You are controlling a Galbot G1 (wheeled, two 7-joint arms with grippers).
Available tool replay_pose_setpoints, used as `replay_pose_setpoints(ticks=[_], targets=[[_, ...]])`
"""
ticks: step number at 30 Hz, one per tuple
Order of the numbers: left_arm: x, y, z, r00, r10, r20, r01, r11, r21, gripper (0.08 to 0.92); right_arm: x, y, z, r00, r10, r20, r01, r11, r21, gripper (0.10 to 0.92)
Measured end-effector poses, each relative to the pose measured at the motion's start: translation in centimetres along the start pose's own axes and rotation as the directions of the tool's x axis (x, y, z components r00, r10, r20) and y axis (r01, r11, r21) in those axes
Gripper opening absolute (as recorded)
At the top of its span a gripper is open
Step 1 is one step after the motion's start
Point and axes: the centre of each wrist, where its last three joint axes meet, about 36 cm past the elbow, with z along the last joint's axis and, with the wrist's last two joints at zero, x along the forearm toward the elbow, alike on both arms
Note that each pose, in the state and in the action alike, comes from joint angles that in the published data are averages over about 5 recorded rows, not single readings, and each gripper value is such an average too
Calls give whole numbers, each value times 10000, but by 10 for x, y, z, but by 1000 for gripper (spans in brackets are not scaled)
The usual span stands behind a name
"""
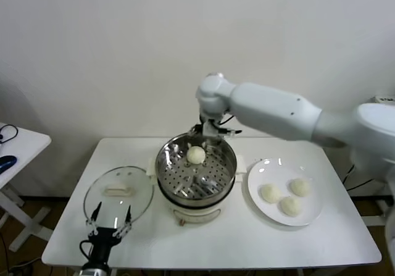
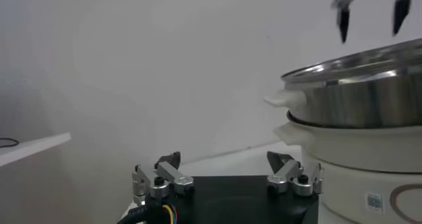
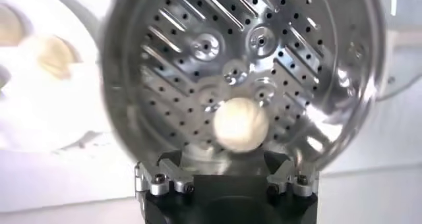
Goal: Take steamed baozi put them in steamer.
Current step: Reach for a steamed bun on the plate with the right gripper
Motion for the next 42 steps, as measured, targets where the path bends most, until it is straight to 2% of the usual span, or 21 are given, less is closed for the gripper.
replay_pose_setpoints(ticks=[4,10,15,20,31,42], targets=[[-2,-3,-4,10000,-59,64,59,9999,95,823,14,55,27,9985,140,537,-7,9709,-2394,823],[-6,-6,-11,9997,-139,195,136,9998,167,823,12,141,51,9928,628,1021,19,8435,-5371,823],[-7,-6,-13,9996,-180,195,177,9997,170,823,-7,202,59,9890,908,1172,169,7161,-6978,823],[-7,-5,-15,9995,-229,196,226,9996,166,823,-41,246,59,9879,896,1266,453,6144,-7877,823],[-9,-1,-17,9992,-381,124,380,9992,96,823,-120,289,44,9854,673,1566,1043,4886,-8663,823],[-9,0,-14,9991,-423,-16,423,9991,54,823,-177,290,31,9797,478,1948,1521,4560,-8769,823]])
